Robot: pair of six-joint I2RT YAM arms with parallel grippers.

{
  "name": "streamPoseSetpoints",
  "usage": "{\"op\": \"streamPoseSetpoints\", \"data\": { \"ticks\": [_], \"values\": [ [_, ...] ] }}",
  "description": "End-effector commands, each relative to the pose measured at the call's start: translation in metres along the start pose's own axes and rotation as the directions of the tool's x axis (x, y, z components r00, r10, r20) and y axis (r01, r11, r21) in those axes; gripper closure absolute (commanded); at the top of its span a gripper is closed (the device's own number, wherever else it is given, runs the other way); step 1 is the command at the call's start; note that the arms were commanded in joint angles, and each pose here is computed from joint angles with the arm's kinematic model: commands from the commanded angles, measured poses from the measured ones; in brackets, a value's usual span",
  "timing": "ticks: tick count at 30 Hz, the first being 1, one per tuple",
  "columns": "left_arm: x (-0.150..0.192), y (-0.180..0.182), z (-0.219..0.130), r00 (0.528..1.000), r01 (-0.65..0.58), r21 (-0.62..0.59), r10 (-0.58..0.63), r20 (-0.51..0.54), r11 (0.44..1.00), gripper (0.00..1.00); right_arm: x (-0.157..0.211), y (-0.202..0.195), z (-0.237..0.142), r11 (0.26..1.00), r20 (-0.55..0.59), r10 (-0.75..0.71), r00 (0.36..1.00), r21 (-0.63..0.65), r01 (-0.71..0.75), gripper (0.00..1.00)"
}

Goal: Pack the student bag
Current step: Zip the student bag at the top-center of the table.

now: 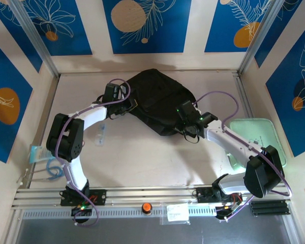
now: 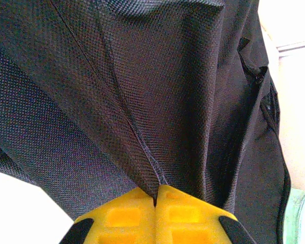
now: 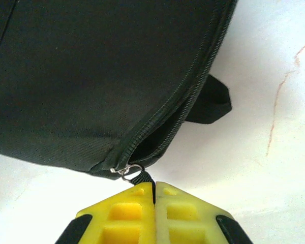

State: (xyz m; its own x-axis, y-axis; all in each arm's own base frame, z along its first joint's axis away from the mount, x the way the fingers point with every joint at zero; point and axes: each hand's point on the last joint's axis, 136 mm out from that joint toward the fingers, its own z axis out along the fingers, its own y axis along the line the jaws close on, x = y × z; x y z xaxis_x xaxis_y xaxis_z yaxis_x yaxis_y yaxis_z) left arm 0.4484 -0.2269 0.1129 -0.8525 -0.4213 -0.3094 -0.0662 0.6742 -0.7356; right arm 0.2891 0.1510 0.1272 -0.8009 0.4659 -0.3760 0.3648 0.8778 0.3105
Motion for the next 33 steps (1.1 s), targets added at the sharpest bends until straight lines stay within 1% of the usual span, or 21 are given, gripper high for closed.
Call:
{"op": "streamPoseSetpoints", "data": {
  "ticks": [1, 6, 9, 11, 12, 14, 15, 17, 18, 19, 21, 23, 28, 33],
  "values": [
    [-0.025, 0.007, -0.003, 0.998, -0.02, -0.034, 0.022, 0.061, 0.999, 1.0, -0.011, -0.022, -0.002, 0.997, 0.035, 0.031, 0.999, 0.072, -0.034, 1.0],
    [-0.025, 0.006, 0.002, 0.999, -0.032, -0.031, 0.033, 0.036, 0.999, 1.0, -0.026, -0.027, 0.007, 0.998, 0.035, 0.04, 0.999, 0.051, -0.042, 1.0],
    [-0.022, 0.009, 0.01, 0.999, -0.032, -0.031, 0.032, 0.01, 0.999, 1.0, -0.033, -0.014, 0.011, 1.0, 0.019, -0.004, 1.0, -0.008, 0.004, 1.0],
    [-0.022, 0.013, 0.013, 0.999, -0.037, -0.044, 0.037, -0.003, 0.998, 1.0, -0.032, 0.002, 0.013, 0.996, 0.0, -0.06, 0.998, -0.063, 0.06, 1.0],
    [-0.022, 0.015, 0.013, 0.999, -0.044, -0.06, 0.044, -0.004, 0.997, 0.95, -0.032, 0.01, 0.014, 0.992, -0.007, -0.09, 0.996, -0.086, 0.089, 1.0],
    [-0.024, 0.021, 0.009, 0.998, -0.054, -0.098, 0.055, 0.006, 0.994, 0.81, -0.029, 0.026, 0.014, 0.981, -0.01, -0.148, 0.989, -0.13, 0.146, 1.0],
    [-0.025, 0.023, 0.004, 0.998, -0.062, -0.115, 0.065, 0.016, 0.991, 0.71, -0.027, 0.036, 0.013, 0.971, -0.011, -0.184, 0.983, -0.16, 0.18, 1.0],
    [-0.027, 0.027, -0.007, 0.997, -0.065, -0.143, 0.072, 0.04, 0.988, 0.56, -0.026, 0.053, 0.011, 0.954, -0.007, -0.234, 0.972, -0.195, 0.228, 1.0],
    [-0.027, 0.031, -0.013, 0.997, -0.058, -0.159, 0.067, 0.049, 0.986, 0.5, -0.024, 0.062, 0.011, 0.943, -0.006, -0.263, 0.965, -0.214, 0.256, 1.0],
    [-0.025, 0.034, -0.019, 0.997, -0.049, -0.167, 0.059, 0.058, 0.985, 0.46, -0.022, 0.071, 0.012, 0.932, -0.005, -0.29, 0.957, -0.229, 0.281, 1.0],
    [-0.02, 0.036, -0.029, 0.997, -0.032, -0.166, 0.044, 0.067, 0.986, 0.42, -0.019, 0.089, 0.012, 0.912, -0.001, -0.33, 0.944, -0.26, 0.318, 1.0],
    [-0.011, 0.037, -0.037, 0.998, -0.009, -0.154, 0.019, 0.062, 0.988, 0.39, -0.015, 0.107, 0.014, 0.89, -0.002, -0.367, 0.93, -0.293, 0.35, 1.0],
    [0.017, 0.032, -0.047, 0.994, 0.103, -0.057, -0.102, 0.034, 0.993, 0.37, 0.002, 0.153, 0.016, 0.831, -0.009, -0.447, 0.894, -0.375, 0.411, 1.0],
    [0.038, 0.026, -0.048, 0.977, 0.214, 0.038, -0.214, 0.004, 0.976, 0.35, 0.025, 0.186, 0.019, 0.784, -0.031, -0.491, 0.87, -0.452, 0.426, 1.0]
  ]
}}
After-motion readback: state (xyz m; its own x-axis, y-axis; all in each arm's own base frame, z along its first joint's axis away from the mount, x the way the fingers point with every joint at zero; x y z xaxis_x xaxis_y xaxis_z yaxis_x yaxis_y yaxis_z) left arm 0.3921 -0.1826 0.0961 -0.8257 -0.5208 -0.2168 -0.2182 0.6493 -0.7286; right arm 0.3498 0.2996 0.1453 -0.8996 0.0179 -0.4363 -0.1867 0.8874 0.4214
